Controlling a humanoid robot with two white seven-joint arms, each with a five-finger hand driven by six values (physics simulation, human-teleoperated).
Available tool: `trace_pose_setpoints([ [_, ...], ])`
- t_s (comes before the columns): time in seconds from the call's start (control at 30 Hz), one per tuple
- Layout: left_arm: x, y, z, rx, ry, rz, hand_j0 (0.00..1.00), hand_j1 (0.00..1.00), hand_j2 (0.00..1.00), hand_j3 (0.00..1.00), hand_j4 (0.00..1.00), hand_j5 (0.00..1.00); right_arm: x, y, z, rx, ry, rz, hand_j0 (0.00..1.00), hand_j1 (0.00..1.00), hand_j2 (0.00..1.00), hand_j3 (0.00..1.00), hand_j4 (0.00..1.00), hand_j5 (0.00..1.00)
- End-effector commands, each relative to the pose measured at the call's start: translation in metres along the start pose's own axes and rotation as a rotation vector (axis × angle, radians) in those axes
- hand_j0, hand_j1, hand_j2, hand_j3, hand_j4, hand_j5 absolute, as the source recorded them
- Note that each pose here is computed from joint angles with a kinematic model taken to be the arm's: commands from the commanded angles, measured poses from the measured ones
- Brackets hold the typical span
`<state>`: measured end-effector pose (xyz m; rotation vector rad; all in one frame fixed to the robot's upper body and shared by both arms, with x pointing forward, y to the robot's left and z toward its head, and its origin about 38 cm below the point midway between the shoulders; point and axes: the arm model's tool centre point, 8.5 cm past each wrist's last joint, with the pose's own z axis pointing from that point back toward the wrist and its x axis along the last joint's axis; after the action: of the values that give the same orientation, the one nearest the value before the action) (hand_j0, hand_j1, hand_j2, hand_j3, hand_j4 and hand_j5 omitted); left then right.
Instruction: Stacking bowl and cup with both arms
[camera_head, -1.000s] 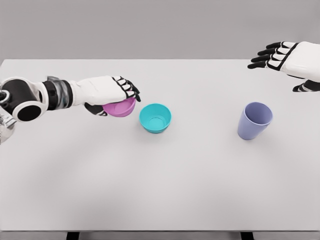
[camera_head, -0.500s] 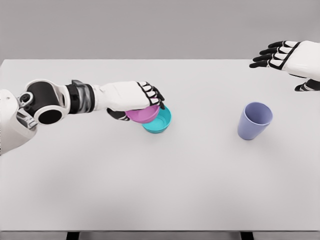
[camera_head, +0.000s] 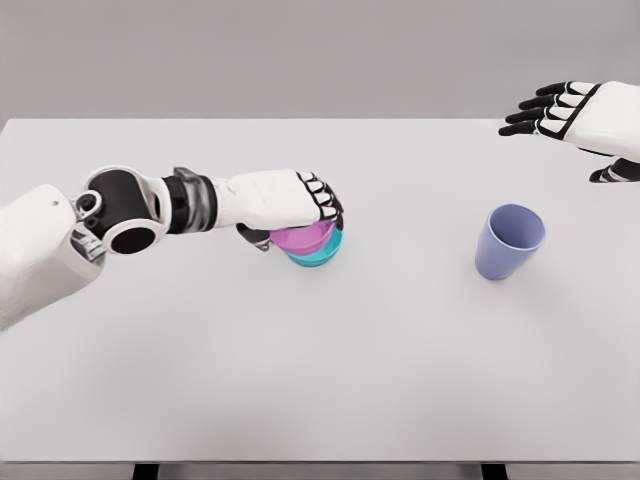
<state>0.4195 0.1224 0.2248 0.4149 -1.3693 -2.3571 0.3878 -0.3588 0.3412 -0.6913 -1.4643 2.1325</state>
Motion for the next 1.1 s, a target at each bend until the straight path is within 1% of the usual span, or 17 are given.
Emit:
trace_pose_setpoints([
  [0.0,-0.003,-0.003,-0.003,-0.009,0.006,0.006,0.68,0.68,0.68,0.68,0.68,0.68,0.0,0.0,0.0,-0.003,0.001,-0.004,1.0,1.0,1.0,1.0,1.0,1.0],
  [0.43,-0.002,-0.001,-0.006,-0.006,0.014,-0.011,0.68,0.68,0.68,0.68,0.68,0.68,0.0,0.0,0.001,-0.002,0.002,-0.004,1.0,1.0,1.0,1.0,1.0,1.0],
  [0.53,-0.007,-0.004,-0.013,-0.013,0.021,0.01,0.68,0.68,0.68,0.68,0.68,0.68,0.0,0.0,0.001,-0.002,0.002,-0.004,1.0,1.0,1.0,1.0,1.0,1.0],
  [0.73,-0.004,0.0,-0.017,-0.006,0.018,-0.006,0.68,0.68,0.68,0.68,0.68,0.68,0.0,0.0,0.0,-0.003,0.001,-0.004,1.0,1.0,1.0,1.0,1.0,1.0],
  [0.93,-0.01,-0.006,-0.021,-0.021,0.034,0.013,0.68,0.68,0.68,0.68,0.68,0.68,-0.001,-0.001,0.001,-0.003,0.003,-0.003,1.0,1.0,1.0,1.0,1.0,1.0],
  [1.07,-0.011,-0.005,-0.021,-0.021,0.036,0.013,0.68,0.68,0.68,0.68,0.68,0.68,0.0,0.0,0.001,-0.002,0.002,-0.004,1.0,1.0,1.0,1.0,1.0,1.0],
])
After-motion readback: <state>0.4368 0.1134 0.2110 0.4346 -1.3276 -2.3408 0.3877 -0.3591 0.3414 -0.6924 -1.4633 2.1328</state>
